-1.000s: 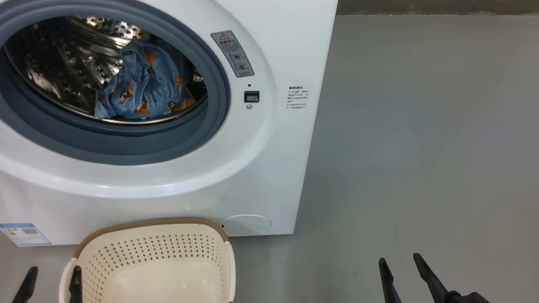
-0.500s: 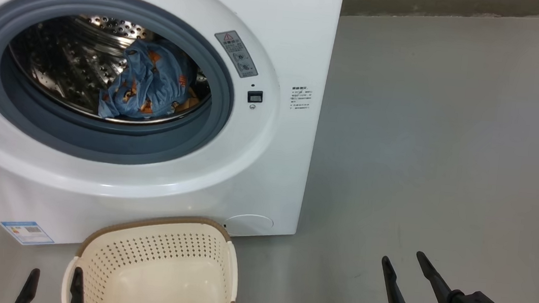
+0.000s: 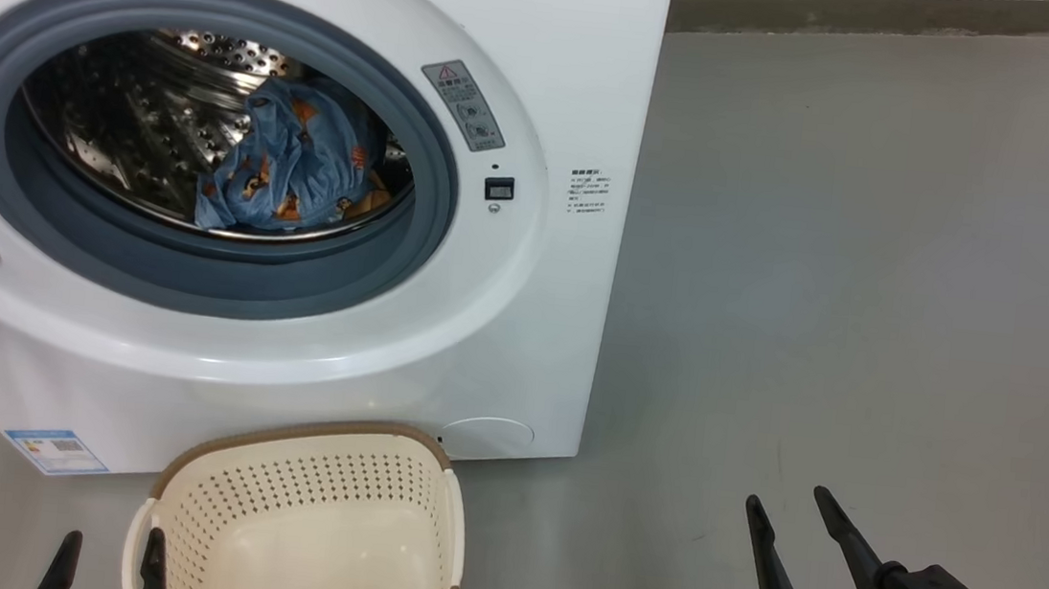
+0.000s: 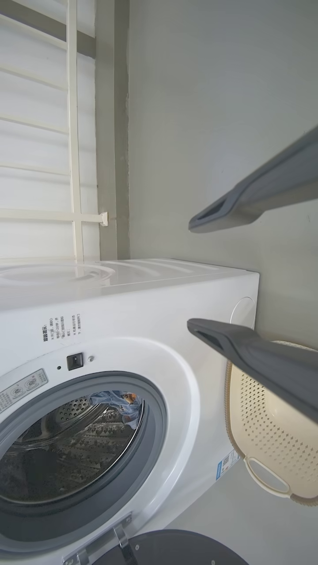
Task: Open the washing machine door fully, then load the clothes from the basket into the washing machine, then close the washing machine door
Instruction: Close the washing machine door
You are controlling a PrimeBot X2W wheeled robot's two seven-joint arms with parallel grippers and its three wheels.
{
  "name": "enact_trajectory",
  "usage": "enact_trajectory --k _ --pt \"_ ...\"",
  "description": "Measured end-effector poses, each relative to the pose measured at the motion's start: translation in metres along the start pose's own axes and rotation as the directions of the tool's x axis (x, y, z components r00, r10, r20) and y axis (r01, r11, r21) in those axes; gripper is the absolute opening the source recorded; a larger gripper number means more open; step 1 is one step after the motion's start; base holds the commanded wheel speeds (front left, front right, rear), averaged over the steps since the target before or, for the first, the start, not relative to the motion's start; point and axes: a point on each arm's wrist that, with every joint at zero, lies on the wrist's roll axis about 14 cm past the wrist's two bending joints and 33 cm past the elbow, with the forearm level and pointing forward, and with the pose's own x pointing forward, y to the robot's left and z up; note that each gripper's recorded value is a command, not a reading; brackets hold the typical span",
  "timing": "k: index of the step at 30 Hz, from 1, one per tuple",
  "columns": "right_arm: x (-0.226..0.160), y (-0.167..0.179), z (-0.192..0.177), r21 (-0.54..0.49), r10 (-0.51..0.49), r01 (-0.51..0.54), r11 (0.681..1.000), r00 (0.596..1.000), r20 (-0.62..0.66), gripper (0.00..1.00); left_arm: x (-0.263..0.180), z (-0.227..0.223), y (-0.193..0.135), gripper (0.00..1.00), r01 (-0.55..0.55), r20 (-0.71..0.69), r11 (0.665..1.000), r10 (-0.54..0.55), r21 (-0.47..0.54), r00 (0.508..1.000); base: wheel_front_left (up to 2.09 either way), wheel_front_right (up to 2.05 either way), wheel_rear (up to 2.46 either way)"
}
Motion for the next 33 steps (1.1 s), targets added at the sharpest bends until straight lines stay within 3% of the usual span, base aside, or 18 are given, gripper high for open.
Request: enact_trajectory --k 22,33 --pt "-0.0001 0.0013 0.0011 0.0 0.004 -0.004 1.0 1.0 0.004 1.0 -0.0013 -0.002 0.0022 1.0 0.001 -0.007 1.0 -0.001 0.015 1.0 -0.03 0.03 0.0" --pt "-0.0005 0.0002 -0.0008 0.003 0.0 0.0 1.0 1.0 -0.002 1.0 0.0004 -0.0045 0.0019 1.0 0.002 -0.015 1.0 -0.002 0.018 1.0 -1.07 1.07 0.0"
